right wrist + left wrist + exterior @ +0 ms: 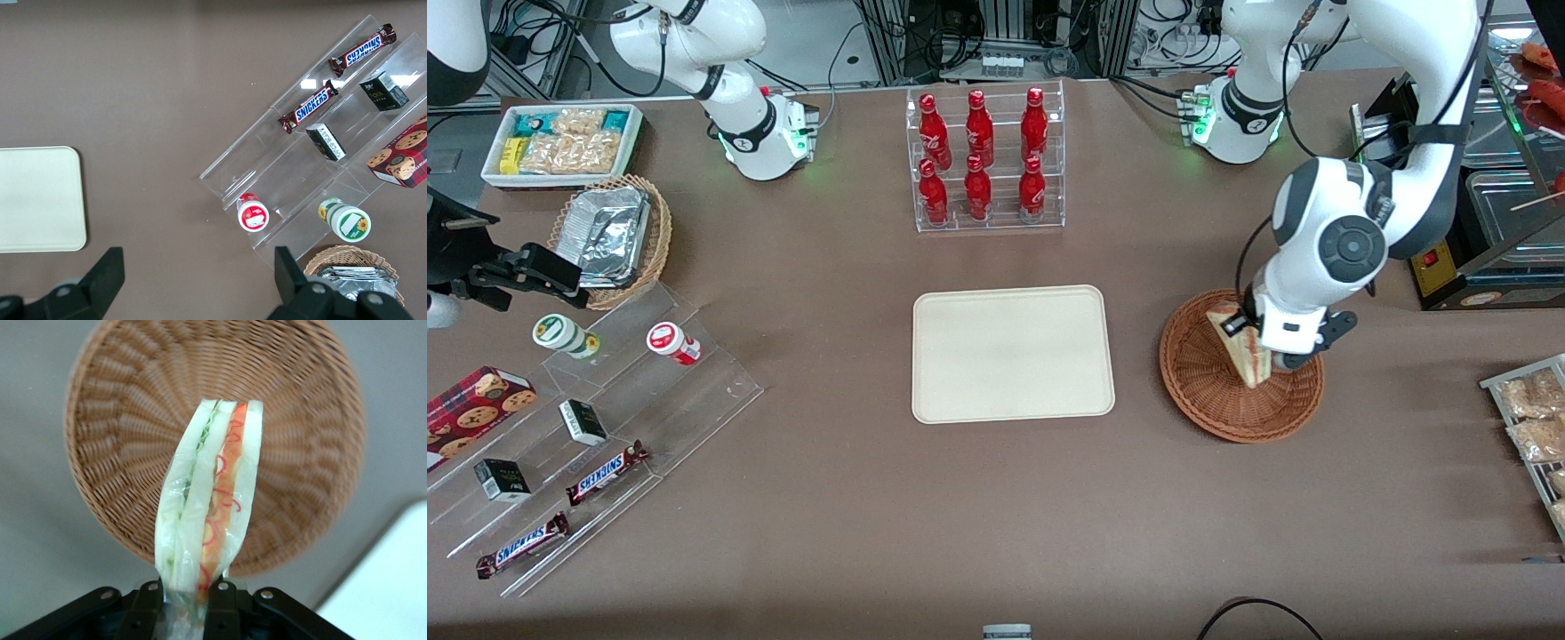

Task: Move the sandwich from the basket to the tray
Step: 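Lift the sandwich and carry it over the beige tray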

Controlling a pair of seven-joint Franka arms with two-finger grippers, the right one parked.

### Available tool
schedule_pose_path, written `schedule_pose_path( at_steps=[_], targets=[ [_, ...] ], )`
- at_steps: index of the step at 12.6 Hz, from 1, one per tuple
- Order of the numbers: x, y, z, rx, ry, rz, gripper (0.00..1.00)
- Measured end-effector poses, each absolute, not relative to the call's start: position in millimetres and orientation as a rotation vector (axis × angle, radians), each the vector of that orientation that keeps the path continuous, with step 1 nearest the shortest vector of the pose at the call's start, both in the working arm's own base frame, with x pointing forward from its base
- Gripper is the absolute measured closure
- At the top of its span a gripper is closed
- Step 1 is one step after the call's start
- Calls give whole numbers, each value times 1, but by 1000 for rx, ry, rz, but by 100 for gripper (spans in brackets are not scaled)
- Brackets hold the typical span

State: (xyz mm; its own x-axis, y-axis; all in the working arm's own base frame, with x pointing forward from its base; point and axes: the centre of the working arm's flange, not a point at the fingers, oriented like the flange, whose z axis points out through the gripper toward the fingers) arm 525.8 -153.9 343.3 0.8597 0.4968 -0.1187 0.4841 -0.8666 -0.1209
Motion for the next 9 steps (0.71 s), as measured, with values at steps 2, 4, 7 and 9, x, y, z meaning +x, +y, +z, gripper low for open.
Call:
schedule_pose_path(
  at_steps=[2,4,7,9],
  targets=[
    [512,-202,343,-2981,-619,228,79],
    [498,-253,338,-3007,-475,232,86],
    [494,-323,331,-3051,-314,228,86],
    [495,-366,325,-3075,-276,223,86]
  ],
)
